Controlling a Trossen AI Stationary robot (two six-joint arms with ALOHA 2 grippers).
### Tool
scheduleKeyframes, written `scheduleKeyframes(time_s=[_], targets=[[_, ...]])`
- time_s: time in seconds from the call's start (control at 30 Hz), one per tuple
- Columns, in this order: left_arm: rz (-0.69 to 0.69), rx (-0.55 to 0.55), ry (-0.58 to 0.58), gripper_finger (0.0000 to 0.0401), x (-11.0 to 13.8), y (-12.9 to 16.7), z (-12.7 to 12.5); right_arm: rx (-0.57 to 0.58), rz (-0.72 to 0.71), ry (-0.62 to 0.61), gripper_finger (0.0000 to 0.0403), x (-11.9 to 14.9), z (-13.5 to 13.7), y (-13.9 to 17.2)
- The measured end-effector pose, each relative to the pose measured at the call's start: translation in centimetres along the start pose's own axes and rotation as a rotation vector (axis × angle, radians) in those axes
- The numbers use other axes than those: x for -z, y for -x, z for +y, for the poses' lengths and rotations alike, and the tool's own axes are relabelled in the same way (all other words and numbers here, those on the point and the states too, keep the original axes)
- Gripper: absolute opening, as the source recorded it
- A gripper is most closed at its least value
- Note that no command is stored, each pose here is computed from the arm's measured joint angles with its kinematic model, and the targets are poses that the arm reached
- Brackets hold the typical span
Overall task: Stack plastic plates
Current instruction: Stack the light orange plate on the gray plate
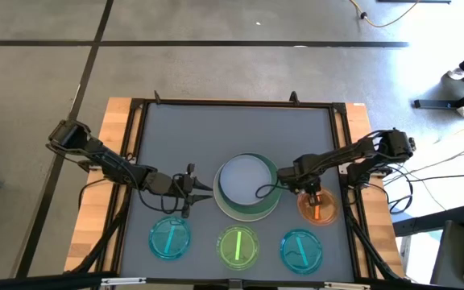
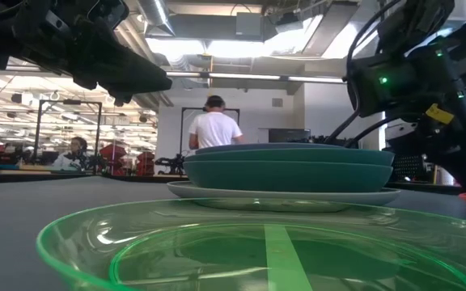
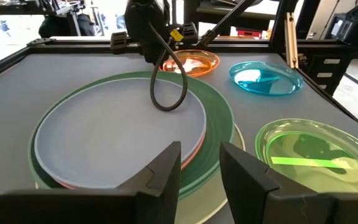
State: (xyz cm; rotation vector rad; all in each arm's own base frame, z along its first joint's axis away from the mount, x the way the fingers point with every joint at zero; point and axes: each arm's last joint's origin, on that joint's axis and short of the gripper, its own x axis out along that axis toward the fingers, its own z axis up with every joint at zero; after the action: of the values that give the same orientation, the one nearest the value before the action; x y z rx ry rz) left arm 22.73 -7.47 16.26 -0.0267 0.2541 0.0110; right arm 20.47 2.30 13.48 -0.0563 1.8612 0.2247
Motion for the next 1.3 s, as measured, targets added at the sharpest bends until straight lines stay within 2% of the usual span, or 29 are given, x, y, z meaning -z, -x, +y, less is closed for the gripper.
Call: scheduleKeyframes(time_s=[0.2, 0.4, 0.73, 1.1, 1.3], targets=[[0.0, -0.002, 0.0, 0.0105, 0.0, 0.0, 0.0, 0.013, 0.035, 0.001, 0.0011, 0.4, 0.0, 0.1], [0.0, -0.002, 0.0, 0.0105, 0.0, 0.0, 0.0, 0.003, 0.047, -0.014, 0.0004, 0.6, 0.2, 1.4], [-0.005, 0.003, 0.001, 0.0105, 0.0, 0.0, 0.0, 0.008, -0.028, -0.063, 0.0001, 1.1, 0.8, 6.8], [-0.005, 0.003, 0.002, 0.0105, -0.1, 0.0, 0.0, 0.044, -0.307, -0.058, 0.0, 1.4, 1.6, 14.5], [-0.006, 0.003, 0.002, 0.0105, -0.1, 0.0, 0.0, 0.115, -0.606, -0.08, 0.0, -0.2, 1.6, 18.3]])
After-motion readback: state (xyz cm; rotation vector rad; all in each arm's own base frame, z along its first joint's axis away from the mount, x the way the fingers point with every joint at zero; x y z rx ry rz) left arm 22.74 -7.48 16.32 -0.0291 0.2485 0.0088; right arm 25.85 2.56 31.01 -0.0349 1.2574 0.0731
